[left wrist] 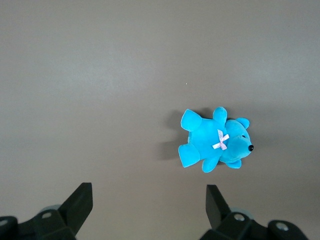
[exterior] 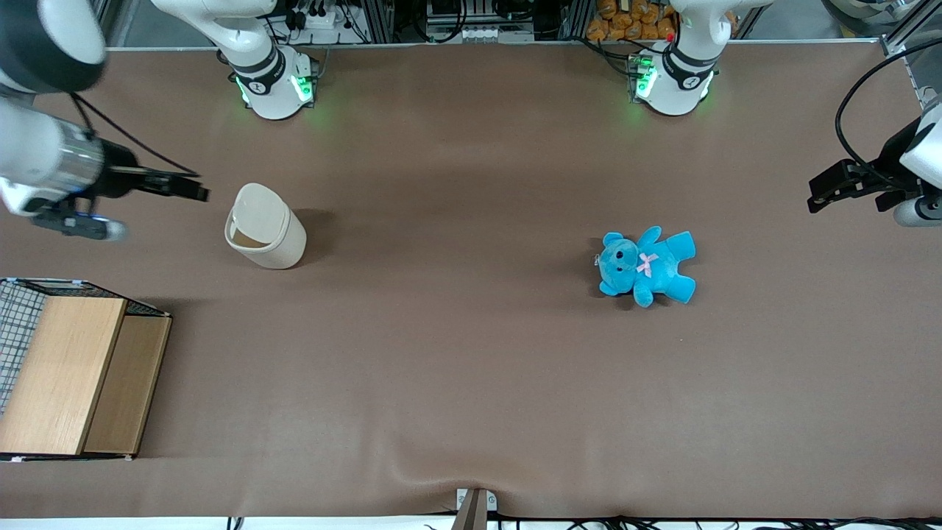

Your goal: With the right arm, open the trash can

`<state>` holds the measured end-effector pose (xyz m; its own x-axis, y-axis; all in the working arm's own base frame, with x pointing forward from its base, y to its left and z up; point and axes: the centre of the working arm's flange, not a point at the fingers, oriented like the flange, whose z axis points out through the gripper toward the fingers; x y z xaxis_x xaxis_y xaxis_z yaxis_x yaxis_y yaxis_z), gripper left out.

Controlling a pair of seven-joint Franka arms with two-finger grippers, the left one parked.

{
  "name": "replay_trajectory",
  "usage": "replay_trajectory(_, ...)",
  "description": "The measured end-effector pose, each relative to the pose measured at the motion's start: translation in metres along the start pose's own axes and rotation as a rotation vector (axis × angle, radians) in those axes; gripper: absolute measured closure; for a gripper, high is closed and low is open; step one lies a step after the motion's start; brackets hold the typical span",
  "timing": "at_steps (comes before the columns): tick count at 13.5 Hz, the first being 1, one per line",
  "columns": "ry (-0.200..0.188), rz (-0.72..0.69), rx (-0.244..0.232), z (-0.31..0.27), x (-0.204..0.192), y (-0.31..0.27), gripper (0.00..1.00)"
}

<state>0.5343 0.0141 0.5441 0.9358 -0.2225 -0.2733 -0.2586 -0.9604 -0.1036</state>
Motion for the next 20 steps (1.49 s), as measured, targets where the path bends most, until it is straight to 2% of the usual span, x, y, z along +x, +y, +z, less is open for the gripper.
replay_trajectory(5, 0.058, -0.015, 0.003, -0.045, -0.004, 0.011, 0.00)
replay_trajectory(8, 0.147, -0.090, 0.003, -0.078, -0.016, 0.007, 0.00)
replay_trajectory(12, 0.221, -0.119, 0.006, -0.107, -0.041, 0.005, 0.00)
replay_trajectory(18, 0.306, -0.121, 0.000, -0.127, -0.038, 0.004, 0.00)
replay_trajectory(20, 0.323, -0.117, -0.003, -0.129, -0.035, 0.006, 0.00)
